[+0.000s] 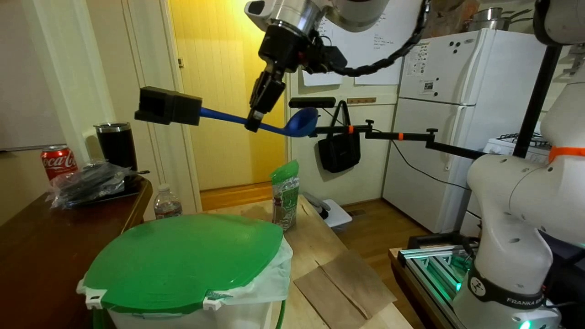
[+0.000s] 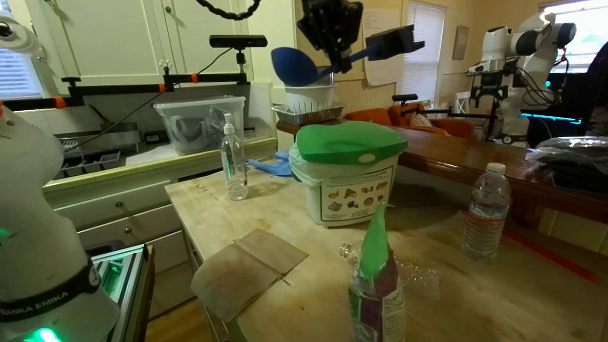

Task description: Put the blue spoon on the brown counter

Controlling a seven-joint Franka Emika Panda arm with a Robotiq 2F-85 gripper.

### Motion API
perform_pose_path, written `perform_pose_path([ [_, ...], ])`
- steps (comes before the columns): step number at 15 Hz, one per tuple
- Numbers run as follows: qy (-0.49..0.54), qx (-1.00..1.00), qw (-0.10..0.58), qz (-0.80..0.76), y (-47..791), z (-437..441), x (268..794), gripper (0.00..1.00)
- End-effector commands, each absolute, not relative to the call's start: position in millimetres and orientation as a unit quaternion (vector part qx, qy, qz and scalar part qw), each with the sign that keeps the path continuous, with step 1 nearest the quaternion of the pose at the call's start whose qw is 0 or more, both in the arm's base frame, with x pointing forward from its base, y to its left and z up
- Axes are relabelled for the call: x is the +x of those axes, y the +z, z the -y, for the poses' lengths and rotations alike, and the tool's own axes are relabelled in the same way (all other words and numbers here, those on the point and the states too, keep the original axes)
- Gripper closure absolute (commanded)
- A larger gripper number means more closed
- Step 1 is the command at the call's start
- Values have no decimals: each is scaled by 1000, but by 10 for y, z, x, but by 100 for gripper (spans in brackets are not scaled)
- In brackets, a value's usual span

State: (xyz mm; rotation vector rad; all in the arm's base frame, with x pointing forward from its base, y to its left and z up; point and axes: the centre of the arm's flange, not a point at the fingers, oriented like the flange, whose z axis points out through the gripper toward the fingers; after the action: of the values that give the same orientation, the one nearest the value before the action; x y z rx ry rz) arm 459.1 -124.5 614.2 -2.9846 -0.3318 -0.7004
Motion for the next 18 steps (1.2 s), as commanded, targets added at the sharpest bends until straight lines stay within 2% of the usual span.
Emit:
perform_pose_path([
  [1,-241,-965,20,99,6271,1553,5340,96],
  [6,-226,-967,18,116,5993,1533,6071,96],
  [9,-229,-969,7,92,5811,1659,6310,96],
  [10,-216,-970,7,108,5759,1493,6051,83],
  [14,-214,-972,2,96,5669,1651,6207,83],
  [15,-215,-972,1,97,5684,1650,6209,96],
  [18,-232,-968,10,91,5435,1807,6630,96],
])
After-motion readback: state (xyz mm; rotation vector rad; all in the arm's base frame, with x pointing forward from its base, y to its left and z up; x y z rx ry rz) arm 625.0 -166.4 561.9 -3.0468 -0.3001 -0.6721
